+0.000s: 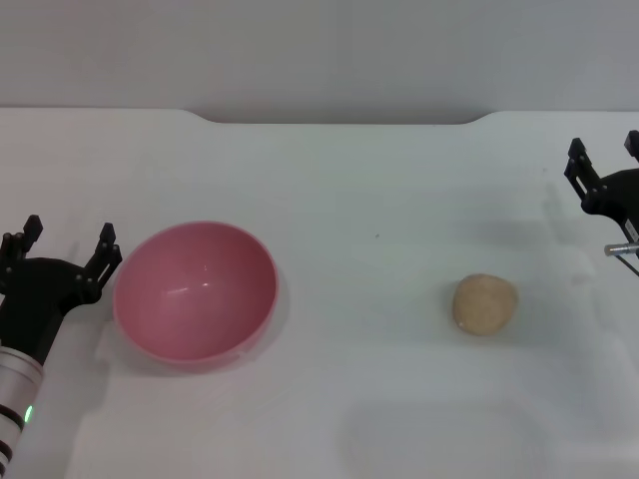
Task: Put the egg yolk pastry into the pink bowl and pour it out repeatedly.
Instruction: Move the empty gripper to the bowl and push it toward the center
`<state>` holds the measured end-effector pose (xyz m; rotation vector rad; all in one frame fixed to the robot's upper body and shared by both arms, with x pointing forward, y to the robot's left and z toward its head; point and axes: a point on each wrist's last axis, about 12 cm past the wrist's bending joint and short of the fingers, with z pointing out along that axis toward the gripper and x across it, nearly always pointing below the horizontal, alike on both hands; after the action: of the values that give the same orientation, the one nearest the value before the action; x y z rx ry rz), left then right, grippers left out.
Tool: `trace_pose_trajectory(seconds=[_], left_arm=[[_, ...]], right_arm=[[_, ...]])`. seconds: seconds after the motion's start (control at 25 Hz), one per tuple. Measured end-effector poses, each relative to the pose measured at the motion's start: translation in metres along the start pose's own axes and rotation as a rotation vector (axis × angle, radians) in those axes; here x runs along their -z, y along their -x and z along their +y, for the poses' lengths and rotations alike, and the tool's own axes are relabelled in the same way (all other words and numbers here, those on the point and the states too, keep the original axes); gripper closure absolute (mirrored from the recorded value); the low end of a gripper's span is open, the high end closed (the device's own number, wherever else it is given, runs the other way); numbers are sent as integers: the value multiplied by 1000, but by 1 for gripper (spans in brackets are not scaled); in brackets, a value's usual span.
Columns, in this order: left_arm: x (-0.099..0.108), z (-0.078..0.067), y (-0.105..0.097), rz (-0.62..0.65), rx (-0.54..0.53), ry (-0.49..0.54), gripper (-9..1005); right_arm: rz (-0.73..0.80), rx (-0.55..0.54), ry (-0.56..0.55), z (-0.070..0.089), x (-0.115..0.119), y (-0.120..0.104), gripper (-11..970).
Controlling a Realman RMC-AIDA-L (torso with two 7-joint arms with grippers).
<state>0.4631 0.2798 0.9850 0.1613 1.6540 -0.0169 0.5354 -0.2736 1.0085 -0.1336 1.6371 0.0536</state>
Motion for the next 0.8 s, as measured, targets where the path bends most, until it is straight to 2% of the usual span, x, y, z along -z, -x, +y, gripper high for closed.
trace_pose_trajectory(seconds=[0.8], left_arm=[[0,0,0,-3,10,4,140]], right_arm=[[8,0,-6,-2,4,-3,291]])
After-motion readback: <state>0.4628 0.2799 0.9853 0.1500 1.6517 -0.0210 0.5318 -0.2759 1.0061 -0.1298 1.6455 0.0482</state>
